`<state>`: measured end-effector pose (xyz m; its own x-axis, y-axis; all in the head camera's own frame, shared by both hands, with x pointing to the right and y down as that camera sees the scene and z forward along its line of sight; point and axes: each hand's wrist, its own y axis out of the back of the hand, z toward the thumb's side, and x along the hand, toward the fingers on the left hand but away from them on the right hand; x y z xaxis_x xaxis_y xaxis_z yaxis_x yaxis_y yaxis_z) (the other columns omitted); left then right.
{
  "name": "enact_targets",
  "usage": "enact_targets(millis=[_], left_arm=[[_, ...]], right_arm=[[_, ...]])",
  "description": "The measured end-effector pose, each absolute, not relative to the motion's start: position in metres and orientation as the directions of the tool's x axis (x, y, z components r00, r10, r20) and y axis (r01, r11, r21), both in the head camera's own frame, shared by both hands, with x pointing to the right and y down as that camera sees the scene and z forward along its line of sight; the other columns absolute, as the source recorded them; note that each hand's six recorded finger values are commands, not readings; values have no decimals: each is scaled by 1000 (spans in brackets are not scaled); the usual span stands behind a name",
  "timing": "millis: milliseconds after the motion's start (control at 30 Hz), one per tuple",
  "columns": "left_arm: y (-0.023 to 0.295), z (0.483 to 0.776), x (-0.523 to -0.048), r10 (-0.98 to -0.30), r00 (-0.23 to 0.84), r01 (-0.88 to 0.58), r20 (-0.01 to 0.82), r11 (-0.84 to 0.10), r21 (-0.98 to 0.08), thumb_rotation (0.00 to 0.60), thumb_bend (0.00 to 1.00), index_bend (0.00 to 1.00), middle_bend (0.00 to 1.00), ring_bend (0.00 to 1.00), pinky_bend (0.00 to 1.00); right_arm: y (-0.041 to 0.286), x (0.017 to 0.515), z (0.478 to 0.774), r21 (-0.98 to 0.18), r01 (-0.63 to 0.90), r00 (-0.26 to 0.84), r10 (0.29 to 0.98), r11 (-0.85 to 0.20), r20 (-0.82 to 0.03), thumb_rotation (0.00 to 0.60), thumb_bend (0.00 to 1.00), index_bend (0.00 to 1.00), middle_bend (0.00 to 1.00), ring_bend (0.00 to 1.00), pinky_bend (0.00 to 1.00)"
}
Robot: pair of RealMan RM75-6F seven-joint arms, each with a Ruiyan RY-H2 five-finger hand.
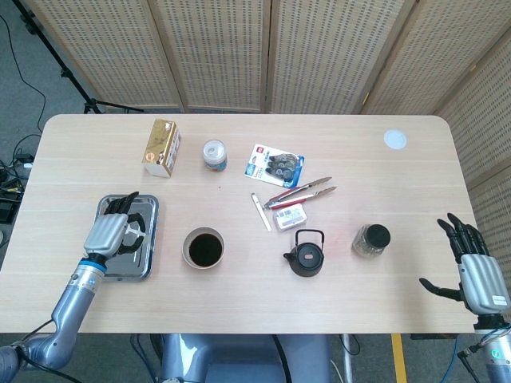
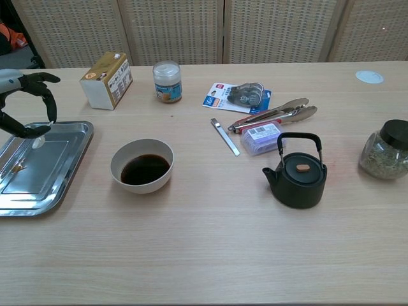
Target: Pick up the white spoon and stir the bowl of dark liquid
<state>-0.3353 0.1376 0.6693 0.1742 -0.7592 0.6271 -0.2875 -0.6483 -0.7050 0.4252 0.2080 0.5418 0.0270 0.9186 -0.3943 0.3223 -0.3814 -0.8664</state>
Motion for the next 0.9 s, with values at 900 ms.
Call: enact_targets(millis=[900], left_arm=[[148, 654, -244, -707, 513, -658, 487, -688, -306, 600, 426, 601, 0, 0, 0]], right_arm=[[206, 427, 539, -863, 338, 24, 920, -375, -391, 600, 0, 0, 0, 0, 0]])
